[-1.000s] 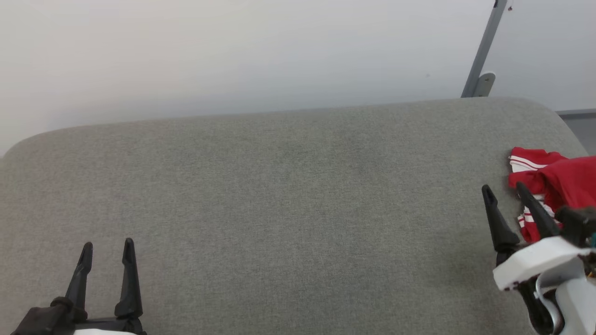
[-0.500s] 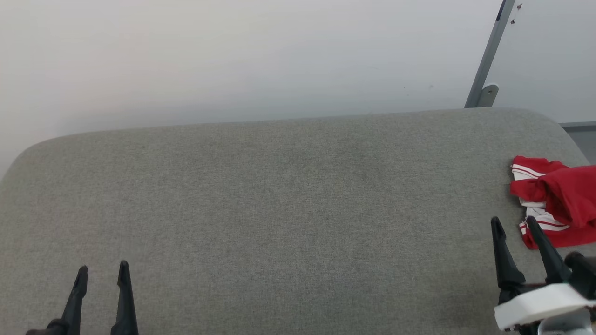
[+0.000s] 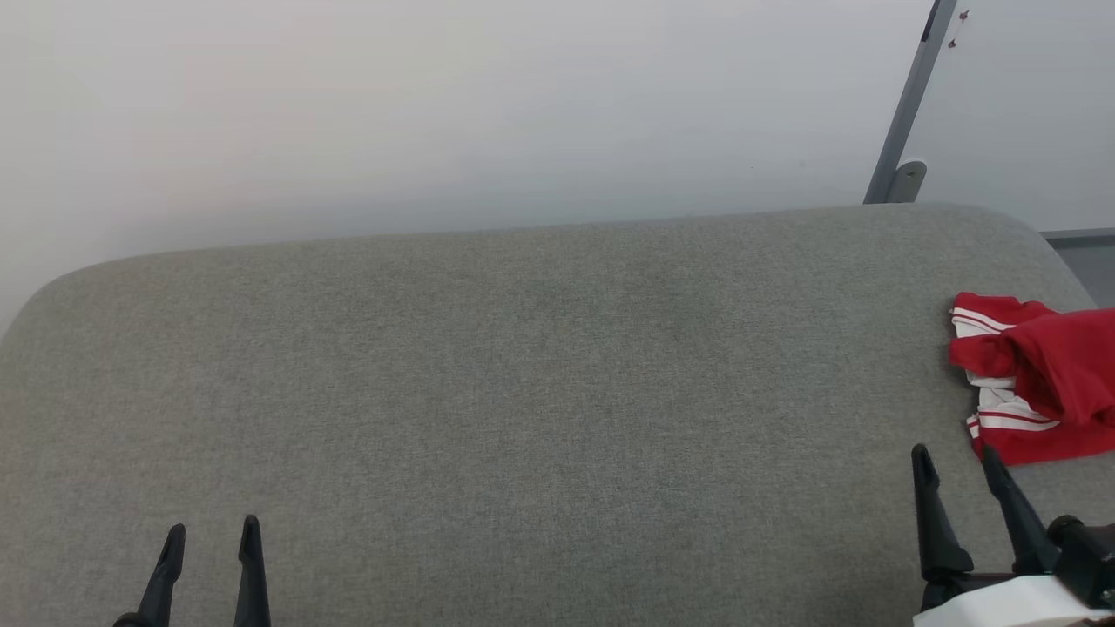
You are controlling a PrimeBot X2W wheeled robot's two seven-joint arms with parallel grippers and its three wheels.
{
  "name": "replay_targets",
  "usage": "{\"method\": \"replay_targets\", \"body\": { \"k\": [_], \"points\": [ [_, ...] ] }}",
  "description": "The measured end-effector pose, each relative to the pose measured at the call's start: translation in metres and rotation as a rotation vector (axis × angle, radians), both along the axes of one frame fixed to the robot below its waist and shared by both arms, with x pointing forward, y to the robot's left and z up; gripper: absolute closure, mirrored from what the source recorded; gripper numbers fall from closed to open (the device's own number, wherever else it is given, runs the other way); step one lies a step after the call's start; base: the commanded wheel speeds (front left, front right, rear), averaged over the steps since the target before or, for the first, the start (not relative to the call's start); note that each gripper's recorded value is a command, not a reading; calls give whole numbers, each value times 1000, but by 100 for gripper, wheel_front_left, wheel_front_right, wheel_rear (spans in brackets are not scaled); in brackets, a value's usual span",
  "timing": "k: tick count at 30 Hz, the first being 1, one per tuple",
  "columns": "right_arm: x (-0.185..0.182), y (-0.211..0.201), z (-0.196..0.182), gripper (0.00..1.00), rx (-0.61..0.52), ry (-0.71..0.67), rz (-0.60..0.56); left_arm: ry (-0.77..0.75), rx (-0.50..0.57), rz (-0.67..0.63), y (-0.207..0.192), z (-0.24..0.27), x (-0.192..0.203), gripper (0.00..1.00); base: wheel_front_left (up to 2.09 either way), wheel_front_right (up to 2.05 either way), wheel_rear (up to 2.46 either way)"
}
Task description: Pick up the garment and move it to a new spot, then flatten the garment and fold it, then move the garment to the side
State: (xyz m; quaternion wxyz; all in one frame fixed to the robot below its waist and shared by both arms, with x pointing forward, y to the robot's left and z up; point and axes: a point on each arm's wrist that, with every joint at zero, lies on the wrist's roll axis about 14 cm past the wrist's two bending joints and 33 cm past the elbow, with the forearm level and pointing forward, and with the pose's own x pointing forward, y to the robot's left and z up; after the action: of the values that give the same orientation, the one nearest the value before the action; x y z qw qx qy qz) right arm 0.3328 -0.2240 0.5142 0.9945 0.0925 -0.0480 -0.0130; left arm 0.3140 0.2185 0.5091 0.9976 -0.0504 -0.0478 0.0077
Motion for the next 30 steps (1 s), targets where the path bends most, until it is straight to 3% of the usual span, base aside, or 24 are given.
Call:
{"method": "replay_targets", "body": {
  "k": [16, 17, 21, 30],
  "points": [
    [-3, 7, -2, 0, 11, 16, 0, -31, -6, -6, -5, 9, 1, 0, 0, 0, 0],
    [-3, 7, -5, 100, 13, 24, 0, -21, -11, -6, -5, 6, 1, 100, 0, 0, 0],
    [-8, 9, -22, 100, 35, 76, -2, 21, -43, -1, -7, -7, -1, 100, 0, 0, 0],
    [-4, 6, -25, 100, 196, 92, -20, 51, -213, 22, -4, -14, 3, 100, 0, 0, 0]
  ]
}}
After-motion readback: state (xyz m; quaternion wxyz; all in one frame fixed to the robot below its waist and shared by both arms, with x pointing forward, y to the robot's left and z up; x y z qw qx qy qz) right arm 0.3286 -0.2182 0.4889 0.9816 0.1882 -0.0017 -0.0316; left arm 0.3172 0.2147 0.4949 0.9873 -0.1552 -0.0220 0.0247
